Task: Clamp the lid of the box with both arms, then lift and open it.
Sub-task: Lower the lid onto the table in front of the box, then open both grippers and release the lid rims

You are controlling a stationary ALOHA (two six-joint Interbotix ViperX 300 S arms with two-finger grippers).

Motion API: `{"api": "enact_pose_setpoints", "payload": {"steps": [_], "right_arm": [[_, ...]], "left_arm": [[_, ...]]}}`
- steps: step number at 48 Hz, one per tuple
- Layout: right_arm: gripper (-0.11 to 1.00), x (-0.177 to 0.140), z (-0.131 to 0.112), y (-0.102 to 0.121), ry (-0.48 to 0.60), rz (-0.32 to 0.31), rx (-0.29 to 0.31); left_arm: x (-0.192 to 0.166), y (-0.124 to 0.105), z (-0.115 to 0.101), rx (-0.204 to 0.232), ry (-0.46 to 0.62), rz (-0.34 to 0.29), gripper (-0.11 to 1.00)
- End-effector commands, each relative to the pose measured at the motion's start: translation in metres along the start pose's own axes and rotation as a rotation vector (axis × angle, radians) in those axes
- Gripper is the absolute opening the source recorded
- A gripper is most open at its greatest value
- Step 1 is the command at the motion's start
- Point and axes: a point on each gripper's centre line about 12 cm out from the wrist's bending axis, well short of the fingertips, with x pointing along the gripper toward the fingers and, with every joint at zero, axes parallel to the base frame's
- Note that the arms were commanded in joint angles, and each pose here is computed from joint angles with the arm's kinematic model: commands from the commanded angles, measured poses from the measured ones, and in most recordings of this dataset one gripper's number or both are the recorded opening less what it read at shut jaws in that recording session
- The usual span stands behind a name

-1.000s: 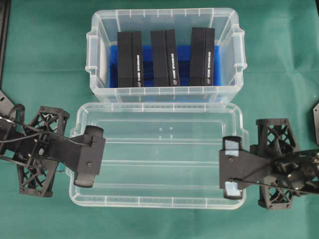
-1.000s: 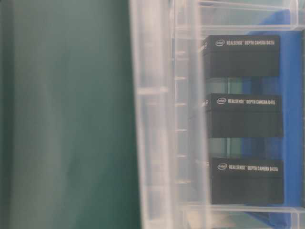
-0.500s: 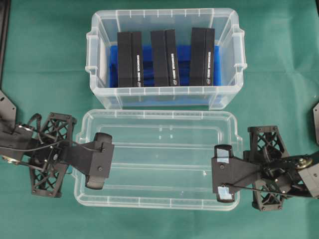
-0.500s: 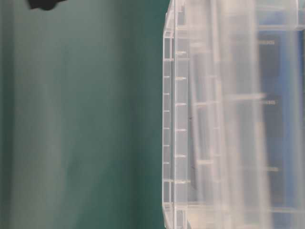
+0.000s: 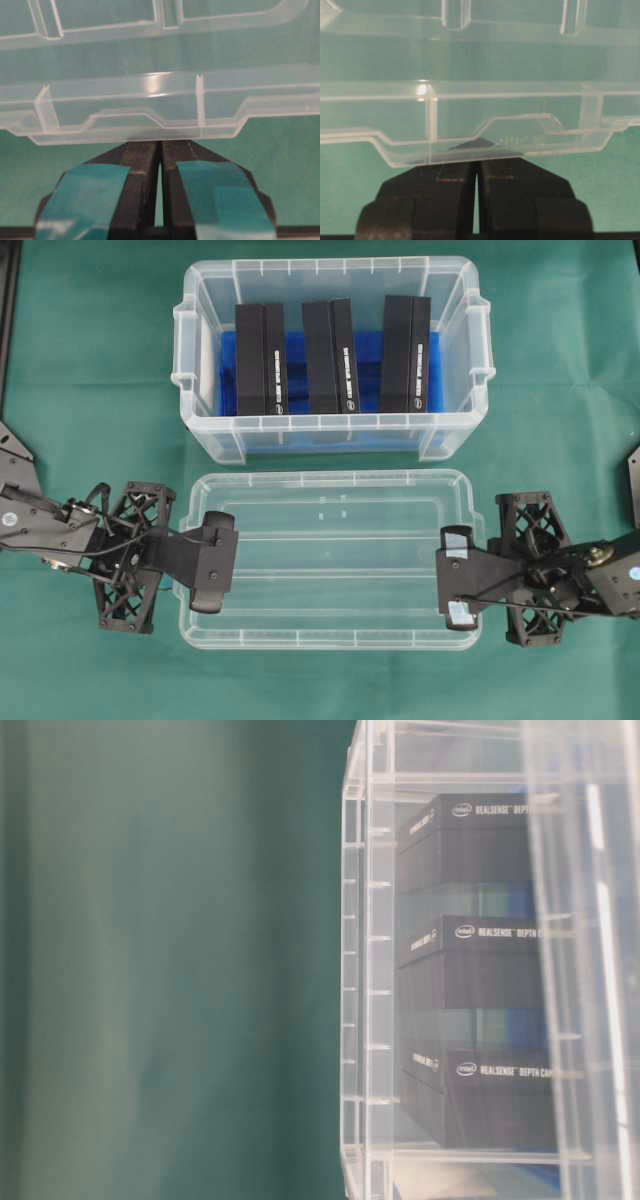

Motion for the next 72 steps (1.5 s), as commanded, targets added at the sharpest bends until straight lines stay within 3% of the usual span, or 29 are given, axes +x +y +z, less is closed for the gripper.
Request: {"api": "enact_pose_setpoints", "payload": {"steps": [1,15,29,39,54,72], "right_arm": [[-0.02,0.000,0.009,-0.002,-0.049,0.024,0.009],[-0.02,0.025,0.006,-0.011,-0.066,0.029,-0.011],[-0.02,0.026,0.010,-0.006,-0.085,0.053,-0.005],[-0.02,0.021,-0.006,0.001,-0.042,0.067,0.000],[-0.02,-0.003,-0.032,-0.001,-0.014,0.091,0.021],[-0.02,-0.019,-0.025,-0.002,-0.065,0.116,0.028]], "left_arm": [[-0.002,0.006,0.011,-0.013,-0.065,0.000,0.00],[0.012,0.015,0.007,-0.035,-0.078,0.004,0.00],[0.012,0.012,0.012,-0.046,-0.087,-0.007,0.00],[0.007,-0.001,-0.013,-0.038,-0.018,-0.023,0.00],[-0.017,-0.013,-0.049,-0.052,-0.018,-0.048,0.00],[-0.032,-0.014,-0.049,-0.045,-0.051,-0.060,0.00]]}}
